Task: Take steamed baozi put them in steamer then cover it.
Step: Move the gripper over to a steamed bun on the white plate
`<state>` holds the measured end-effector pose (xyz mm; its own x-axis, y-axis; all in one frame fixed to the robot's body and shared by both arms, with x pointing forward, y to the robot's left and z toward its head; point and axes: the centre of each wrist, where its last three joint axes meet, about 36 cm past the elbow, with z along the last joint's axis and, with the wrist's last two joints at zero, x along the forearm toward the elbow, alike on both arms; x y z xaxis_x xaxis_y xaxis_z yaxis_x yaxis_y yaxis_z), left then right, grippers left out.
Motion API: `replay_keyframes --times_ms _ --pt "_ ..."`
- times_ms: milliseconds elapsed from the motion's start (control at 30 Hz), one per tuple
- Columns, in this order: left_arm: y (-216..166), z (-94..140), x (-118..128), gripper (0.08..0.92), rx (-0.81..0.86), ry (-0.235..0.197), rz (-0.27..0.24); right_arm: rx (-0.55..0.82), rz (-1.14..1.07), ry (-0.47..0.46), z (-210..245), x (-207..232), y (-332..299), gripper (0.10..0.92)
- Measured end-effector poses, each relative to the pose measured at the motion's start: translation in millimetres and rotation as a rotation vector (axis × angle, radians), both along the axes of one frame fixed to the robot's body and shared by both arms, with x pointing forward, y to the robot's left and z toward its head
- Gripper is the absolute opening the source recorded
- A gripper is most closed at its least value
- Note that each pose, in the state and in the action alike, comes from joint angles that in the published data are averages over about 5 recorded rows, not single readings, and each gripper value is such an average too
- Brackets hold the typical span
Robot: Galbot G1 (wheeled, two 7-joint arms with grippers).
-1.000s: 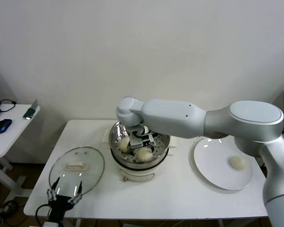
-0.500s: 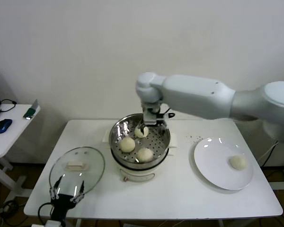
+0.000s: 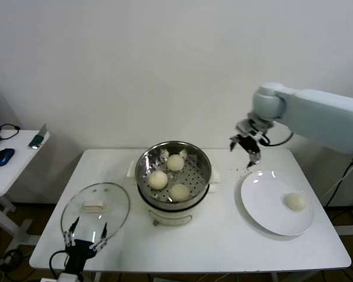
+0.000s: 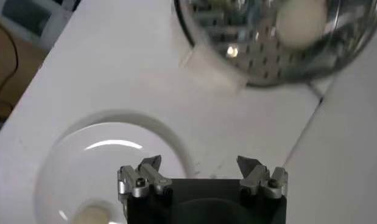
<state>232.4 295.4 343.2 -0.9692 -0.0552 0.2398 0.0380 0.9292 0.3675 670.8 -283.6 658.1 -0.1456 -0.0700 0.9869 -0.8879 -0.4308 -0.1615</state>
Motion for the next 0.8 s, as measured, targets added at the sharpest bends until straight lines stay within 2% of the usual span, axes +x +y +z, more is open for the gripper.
replay_keyframes --times_ms 367,800 --pt "-3 8 -1 0.823 -0.001 -0.006 -0.007 -0.018 -0.351 0.059 -82 -21 -132 0.823" --pt "-3 5 -2 0.823 0.009 0.003 0.005 -0.082 -0.509 0.081 -155 -44 -199 0.823"
